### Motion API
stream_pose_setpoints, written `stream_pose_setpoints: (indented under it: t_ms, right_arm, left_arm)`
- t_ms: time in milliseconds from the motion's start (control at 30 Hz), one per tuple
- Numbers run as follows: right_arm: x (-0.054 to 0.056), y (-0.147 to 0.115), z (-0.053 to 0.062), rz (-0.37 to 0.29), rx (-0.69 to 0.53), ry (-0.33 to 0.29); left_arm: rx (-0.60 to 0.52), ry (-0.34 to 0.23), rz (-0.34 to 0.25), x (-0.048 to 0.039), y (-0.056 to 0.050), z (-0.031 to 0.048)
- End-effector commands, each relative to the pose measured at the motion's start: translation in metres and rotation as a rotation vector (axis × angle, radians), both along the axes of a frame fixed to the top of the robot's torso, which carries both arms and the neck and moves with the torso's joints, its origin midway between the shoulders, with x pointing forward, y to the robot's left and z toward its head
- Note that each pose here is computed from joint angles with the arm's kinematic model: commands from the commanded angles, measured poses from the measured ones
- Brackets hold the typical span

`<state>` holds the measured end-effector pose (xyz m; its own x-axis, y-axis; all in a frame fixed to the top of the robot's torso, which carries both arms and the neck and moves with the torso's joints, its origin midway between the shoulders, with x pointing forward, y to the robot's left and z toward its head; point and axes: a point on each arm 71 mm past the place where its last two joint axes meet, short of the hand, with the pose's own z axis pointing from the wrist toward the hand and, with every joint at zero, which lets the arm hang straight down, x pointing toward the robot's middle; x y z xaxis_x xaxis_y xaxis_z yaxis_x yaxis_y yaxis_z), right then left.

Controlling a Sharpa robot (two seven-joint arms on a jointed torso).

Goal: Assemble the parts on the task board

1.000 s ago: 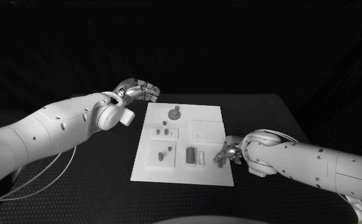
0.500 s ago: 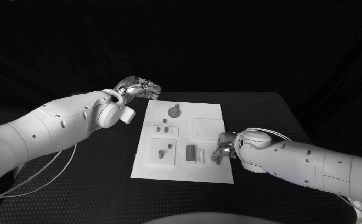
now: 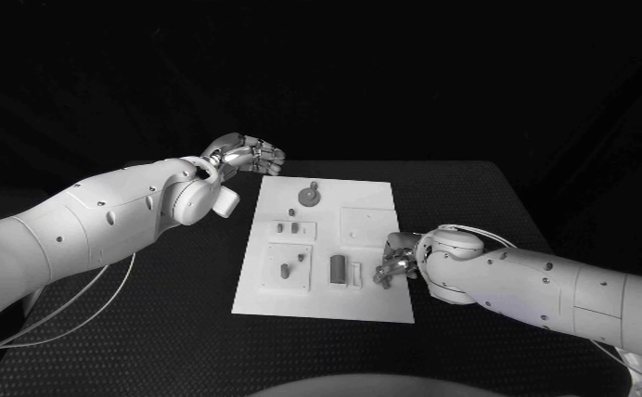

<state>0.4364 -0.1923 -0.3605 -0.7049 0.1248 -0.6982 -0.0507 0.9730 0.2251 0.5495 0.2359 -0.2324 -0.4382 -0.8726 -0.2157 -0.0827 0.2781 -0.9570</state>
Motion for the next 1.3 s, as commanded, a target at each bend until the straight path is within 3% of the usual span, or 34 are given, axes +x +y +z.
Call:
stream_pose_setpoints:
  t_ms: [33, 167, 267, 433, 767, 1033, 1300]
  right_arm:
    - [-0.024, 0.008, -0.021, -0.026, 0.083, 0.178]
    - [-0.024, 0.006, -0.019, -0.093, 0.140, 0.176]
    - [-0.020, 0.002, -0.014, -0.173, 0.199, 0.128]
    - [-0.014, 0.003, -0.003, -0.223, 0.253, 0.085]
    - [-0.009, 0.006, 0.011, -0.233, 0.290, 0.041]
    - [-0.011, 0.014, 0.011, -0.212, 0.297, 0.068]
    - [-0.012, 0.020, 0.006, -0.199, 0.290, 0.138]
  left_arm:
    - [-0.006, -0.002, -0.017, -0.0004, -0.002, 0.0012]
    - [-0.006, -0.002, -0.017, -0.0004, -0.002, 0.0012]
    - [-0.004, -0.002, -0.016, -0.0005, -0.001, 0.0011]
    - [-0.003, -0.002, -0.016, -0.0004, -0.002, 0.0011]
    - [-0.001, -0.003, -0.015, -0.0004, -0.002, 0.0011]
    - [0.001, 0.000, -0.015, -0.0003, -0.002, 0.0010]
    - [0.002, 0.000, -0.021, -0.0003, -0.003, 0.0010]
